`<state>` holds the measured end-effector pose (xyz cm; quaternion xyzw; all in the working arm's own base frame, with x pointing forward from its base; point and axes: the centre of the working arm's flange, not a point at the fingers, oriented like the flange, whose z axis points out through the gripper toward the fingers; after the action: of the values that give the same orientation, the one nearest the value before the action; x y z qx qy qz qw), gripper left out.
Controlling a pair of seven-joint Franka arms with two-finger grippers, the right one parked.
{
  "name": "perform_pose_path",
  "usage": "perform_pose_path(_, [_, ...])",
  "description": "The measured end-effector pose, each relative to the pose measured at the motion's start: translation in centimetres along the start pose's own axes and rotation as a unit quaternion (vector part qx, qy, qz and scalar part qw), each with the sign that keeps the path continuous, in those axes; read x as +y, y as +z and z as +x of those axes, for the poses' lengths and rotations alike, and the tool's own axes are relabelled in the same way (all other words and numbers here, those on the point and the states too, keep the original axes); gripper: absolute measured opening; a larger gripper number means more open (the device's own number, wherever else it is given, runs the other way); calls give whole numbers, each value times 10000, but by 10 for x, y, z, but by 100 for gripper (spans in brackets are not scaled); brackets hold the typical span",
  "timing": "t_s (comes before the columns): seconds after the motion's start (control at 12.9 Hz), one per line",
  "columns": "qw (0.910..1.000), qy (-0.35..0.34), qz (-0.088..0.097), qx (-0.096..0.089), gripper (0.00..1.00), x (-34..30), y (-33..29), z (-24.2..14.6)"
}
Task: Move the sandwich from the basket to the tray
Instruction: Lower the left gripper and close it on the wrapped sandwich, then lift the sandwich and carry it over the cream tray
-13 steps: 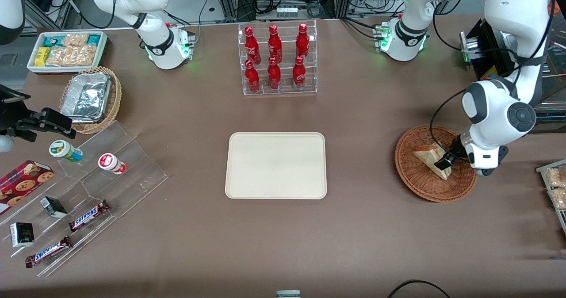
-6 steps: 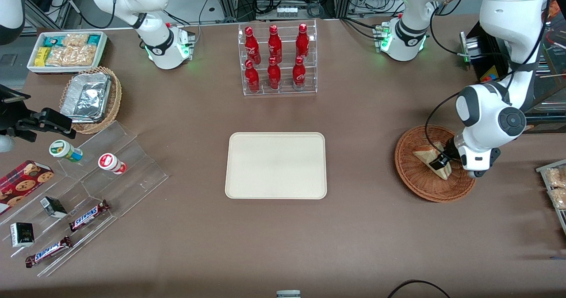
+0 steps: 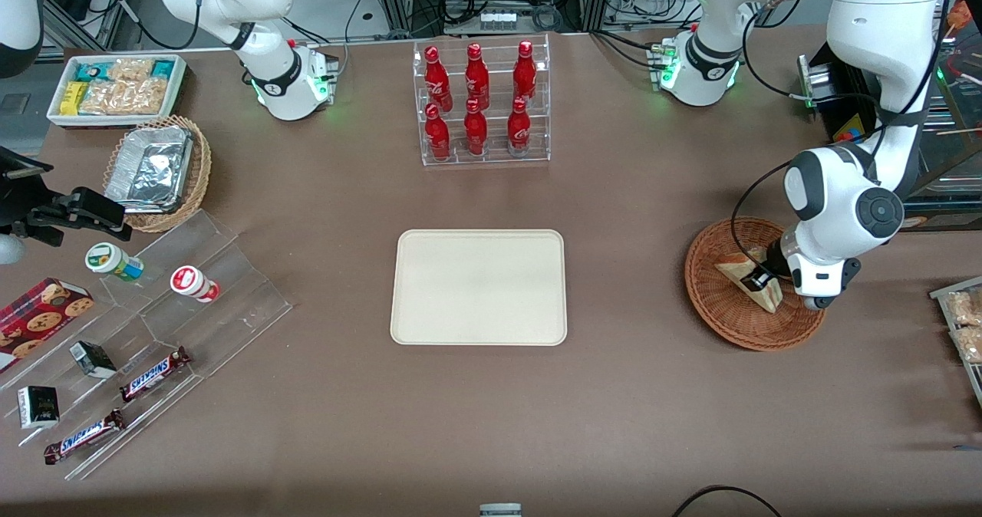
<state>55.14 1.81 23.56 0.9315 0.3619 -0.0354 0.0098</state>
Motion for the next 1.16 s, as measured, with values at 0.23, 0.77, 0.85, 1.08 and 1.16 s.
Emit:
perform_pose_path(0.23, [9995,174,120,-249,50,8,-33,4])
perform_pose_path(0.77, [9940,1053,30,-287,46,60,-141,-3])
perform_pose_path(0.85, [9912,1303,14,-251,47,77,-146,-16])
perform_pose_path(1.08, [9793,2003,91,-269,47,129,-139,-77])
perform_pose_path(1.16, [9745,2223,123,-278,48,146,-135,-99])
